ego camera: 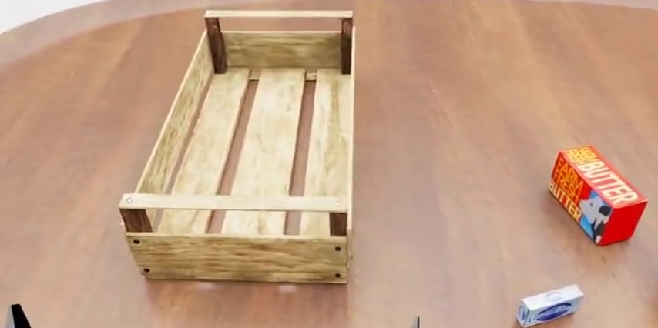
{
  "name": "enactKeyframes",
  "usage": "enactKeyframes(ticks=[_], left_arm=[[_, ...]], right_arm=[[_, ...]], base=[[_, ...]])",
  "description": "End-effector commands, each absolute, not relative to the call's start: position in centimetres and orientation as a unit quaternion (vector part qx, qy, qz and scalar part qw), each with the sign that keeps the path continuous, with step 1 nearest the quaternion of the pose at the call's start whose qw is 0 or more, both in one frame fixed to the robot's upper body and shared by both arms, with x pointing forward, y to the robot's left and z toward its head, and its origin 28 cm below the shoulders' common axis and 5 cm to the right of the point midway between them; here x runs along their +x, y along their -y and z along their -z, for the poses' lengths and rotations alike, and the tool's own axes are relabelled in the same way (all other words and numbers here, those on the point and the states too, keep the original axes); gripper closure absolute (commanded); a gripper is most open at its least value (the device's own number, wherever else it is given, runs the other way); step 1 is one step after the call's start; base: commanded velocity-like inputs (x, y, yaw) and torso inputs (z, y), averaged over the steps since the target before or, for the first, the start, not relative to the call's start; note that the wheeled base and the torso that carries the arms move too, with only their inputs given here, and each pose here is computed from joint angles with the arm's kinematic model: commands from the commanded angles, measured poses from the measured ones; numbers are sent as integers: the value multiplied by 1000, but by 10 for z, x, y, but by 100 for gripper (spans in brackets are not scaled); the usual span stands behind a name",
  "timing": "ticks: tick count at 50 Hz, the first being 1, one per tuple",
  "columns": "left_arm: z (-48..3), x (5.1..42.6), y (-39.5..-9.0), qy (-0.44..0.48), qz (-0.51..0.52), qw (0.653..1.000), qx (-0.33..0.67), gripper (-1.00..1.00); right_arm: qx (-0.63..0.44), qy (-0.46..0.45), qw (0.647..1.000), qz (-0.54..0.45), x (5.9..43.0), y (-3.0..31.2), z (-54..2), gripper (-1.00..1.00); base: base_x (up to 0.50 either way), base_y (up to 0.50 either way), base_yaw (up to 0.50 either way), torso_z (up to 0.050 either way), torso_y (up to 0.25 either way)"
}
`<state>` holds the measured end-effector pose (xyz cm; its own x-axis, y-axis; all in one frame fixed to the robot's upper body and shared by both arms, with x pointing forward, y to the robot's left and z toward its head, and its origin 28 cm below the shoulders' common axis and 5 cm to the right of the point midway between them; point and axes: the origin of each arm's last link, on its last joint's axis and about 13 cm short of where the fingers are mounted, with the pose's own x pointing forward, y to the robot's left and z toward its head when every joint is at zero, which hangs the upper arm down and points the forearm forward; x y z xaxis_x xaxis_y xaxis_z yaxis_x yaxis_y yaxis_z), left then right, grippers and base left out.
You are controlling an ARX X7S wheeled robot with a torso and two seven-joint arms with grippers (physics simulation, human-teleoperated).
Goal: Pick up the cream cheese and put it in the tray.
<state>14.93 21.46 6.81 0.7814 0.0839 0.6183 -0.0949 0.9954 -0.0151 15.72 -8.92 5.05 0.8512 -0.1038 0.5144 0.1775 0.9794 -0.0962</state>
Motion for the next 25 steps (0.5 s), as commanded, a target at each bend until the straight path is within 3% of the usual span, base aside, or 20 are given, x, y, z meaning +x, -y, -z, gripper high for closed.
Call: enactKeyframes(ticks=[1,25], left_arm=[[-69,149,-215,328,-48,943,8,-100],[-68,149,-215,328,-48,943,8,-100]], right_arm=[[-70,262,960,75,157,90,-50,-100],[-71,264,959,77,157,90,-52,-100]], base=[[94,277,0,0,0],[109,275,0,0,0]])
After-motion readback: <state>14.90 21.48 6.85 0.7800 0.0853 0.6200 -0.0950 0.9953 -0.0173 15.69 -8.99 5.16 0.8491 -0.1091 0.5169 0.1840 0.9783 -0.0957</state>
